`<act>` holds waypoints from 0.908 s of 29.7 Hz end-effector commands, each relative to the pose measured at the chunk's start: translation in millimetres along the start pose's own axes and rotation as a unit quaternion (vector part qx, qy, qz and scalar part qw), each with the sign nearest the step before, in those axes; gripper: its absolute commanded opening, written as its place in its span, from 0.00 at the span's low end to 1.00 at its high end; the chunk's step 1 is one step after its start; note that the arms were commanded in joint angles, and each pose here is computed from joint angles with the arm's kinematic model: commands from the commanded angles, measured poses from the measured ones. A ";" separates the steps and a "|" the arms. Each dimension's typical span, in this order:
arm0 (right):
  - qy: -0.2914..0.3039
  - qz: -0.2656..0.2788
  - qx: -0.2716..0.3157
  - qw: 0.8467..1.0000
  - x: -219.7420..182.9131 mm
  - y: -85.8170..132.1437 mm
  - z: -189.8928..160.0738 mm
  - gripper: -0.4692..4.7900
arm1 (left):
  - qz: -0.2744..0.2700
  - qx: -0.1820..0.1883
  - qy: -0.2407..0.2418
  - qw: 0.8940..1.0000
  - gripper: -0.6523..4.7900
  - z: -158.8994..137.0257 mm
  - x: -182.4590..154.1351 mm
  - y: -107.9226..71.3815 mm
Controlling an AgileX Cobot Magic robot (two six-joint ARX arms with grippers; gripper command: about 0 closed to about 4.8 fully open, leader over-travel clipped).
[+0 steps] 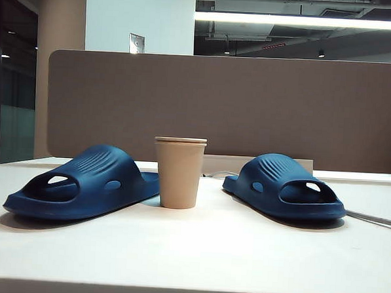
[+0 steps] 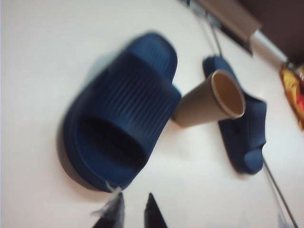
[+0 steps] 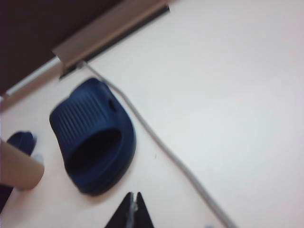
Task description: Interlock the pair of blue slippers on the table with their fronts facing up.
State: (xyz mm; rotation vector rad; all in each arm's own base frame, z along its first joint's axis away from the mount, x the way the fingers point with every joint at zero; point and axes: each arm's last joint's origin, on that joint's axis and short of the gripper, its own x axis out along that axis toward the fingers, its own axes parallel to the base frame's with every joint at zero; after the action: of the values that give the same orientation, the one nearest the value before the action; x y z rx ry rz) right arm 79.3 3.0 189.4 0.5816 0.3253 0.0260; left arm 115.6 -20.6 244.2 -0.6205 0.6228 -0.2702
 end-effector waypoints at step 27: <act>0.101 0.087 0.059 0.989 26.8 24.7 23.4 0.08 | -0.006 -0.099 0.162 0.982 0.29 6.0 85.8 26.2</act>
State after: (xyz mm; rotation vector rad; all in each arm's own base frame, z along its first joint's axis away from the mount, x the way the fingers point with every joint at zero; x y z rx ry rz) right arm 113.2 13.1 209.7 0.7297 0.4948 0.2184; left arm 184.8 -31.5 189.9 -0.7542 0.9903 -0.2955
